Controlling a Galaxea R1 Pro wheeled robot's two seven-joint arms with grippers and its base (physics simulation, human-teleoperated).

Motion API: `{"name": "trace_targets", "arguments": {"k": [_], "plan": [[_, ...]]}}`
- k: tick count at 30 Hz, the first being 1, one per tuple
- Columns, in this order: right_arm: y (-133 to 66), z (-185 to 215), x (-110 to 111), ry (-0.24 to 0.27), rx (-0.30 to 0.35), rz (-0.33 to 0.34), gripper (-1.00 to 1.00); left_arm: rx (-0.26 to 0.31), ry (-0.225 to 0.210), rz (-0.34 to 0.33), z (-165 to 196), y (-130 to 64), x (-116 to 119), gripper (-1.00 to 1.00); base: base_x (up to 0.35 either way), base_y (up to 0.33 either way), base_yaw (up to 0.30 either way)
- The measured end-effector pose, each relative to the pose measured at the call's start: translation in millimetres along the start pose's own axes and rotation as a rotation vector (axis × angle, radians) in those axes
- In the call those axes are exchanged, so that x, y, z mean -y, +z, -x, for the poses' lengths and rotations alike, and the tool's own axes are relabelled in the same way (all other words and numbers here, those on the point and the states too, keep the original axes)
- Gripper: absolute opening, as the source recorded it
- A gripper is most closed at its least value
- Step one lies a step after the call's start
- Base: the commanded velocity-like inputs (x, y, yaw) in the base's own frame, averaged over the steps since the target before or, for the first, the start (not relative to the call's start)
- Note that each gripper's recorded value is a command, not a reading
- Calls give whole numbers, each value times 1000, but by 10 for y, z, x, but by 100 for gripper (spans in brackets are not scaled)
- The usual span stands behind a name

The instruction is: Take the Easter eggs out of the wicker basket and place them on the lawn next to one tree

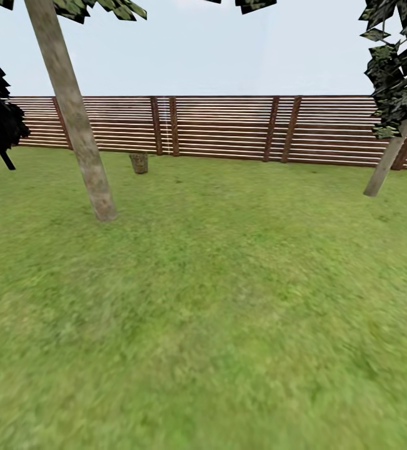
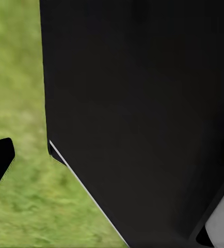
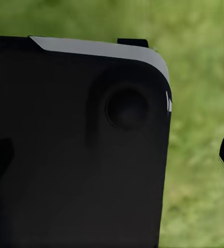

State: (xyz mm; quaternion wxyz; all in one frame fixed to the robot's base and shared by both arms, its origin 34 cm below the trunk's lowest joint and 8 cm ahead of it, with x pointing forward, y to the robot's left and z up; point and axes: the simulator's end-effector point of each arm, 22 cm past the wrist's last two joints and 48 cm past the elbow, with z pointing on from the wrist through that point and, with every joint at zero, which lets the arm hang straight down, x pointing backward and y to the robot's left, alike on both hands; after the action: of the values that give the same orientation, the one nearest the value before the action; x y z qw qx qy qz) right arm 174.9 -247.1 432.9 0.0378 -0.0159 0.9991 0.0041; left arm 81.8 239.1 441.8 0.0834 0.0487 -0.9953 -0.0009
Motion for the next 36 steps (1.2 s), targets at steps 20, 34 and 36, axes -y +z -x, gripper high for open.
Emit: {"name": "trace_targets", "arguments": {"k": [20,34,36], "plan": [[0,1,0,1,0,0,100,0,0,0,0,0,0,100,336,0,0],[0,1,1,1,0,0,100,0,0,0,0,0,-1,100,336,0,0],[0,1,6,0,0,-1,100,0,0,0,0,0,0,100,336,0,0]]}}
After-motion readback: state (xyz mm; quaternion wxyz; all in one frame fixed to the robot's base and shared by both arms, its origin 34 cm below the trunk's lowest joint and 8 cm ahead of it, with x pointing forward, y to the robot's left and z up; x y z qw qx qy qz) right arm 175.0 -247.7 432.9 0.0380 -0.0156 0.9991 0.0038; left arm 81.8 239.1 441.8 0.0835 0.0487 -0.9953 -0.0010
